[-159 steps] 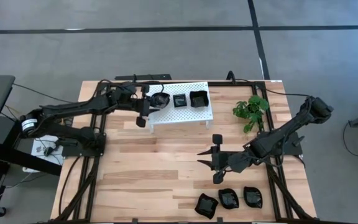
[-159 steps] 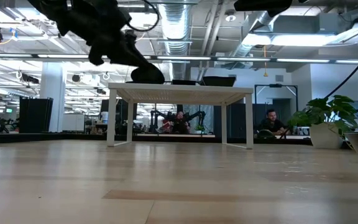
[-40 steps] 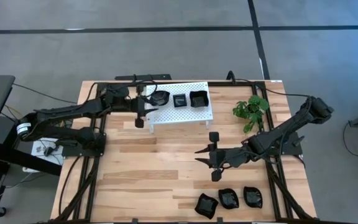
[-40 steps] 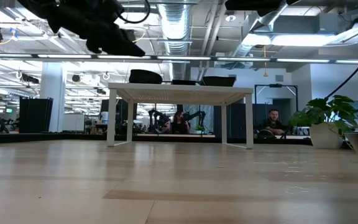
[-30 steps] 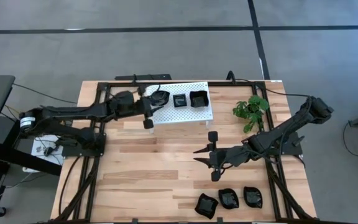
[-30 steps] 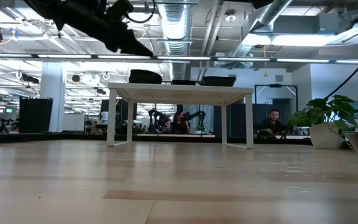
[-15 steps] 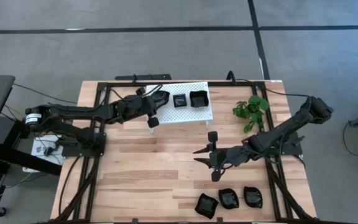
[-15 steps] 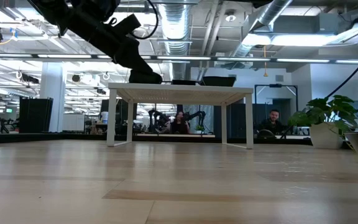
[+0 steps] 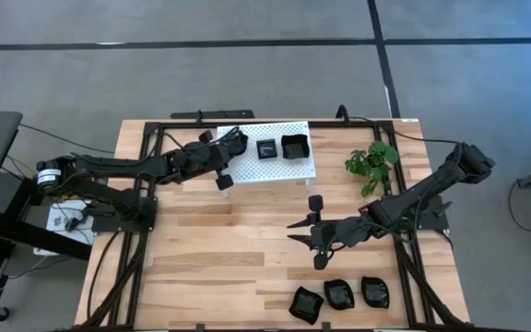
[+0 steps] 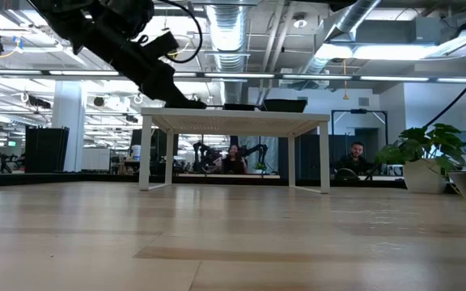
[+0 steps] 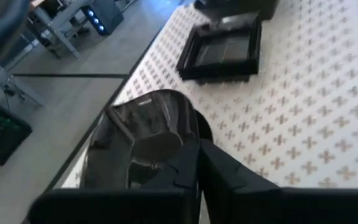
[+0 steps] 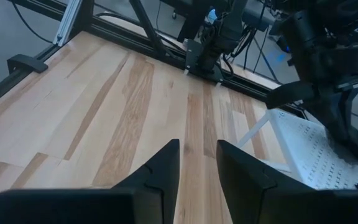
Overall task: Pick & Place Mini shaped plates
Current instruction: Stack the leaf-shaped plate on top of the leaf-shaped plate on the shelf
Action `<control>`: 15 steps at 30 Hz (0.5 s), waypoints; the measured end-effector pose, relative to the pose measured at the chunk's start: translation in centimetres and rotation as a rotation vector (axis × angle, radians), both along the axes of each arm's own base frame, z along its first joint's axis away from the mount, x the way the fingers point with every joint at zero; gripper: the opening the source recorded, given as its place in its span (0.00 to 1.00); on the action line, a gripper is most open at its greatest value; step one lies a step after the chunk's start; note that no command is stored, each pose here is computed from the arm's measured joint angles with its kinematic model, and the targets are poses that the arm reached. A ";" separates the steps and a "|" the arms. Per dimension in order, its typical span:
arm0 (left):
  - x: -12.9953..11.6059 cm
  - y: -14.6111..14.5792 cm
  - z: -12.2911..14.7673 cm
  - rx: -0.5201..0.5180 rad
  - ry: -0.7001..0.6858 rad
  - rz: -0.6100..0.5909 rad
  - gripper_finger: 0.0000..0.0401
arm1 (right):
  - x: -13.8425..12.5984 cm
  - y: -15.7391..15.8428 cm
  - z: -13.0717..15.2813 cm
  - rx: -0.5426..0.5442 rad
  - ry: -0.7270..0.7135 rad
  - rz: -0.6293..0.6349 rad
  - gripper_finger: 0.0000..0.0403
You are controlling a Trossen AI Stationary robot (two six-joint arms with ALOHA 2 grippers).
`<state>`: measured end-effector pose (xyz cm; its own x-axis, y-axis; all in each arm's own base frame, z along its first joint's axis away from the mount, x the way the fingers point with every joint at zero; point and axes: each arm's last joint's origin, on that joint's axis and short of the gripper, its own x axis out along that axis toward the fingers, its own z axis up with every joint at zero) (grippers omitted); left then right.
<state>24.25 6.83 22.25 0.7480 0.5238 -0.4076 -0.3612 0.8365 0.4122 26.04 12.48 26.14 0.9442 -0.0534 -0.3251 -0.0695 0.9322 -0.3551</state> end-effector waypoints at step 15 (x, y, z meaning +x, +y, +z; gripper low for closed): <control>0.1 -0.8 0.0 0.120 0.071 -0.094 0.03 | 0.0 0.0 0.0 -0.006 0.000 0.002 0.25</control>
<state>24.38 6.06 22.30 0.7675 0.5007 -0.4002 -0.2499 0.8087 0.5325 26.04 12.48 26.14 0.9442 -0.0534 -0.3251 -0.0715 0.9300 -0.3604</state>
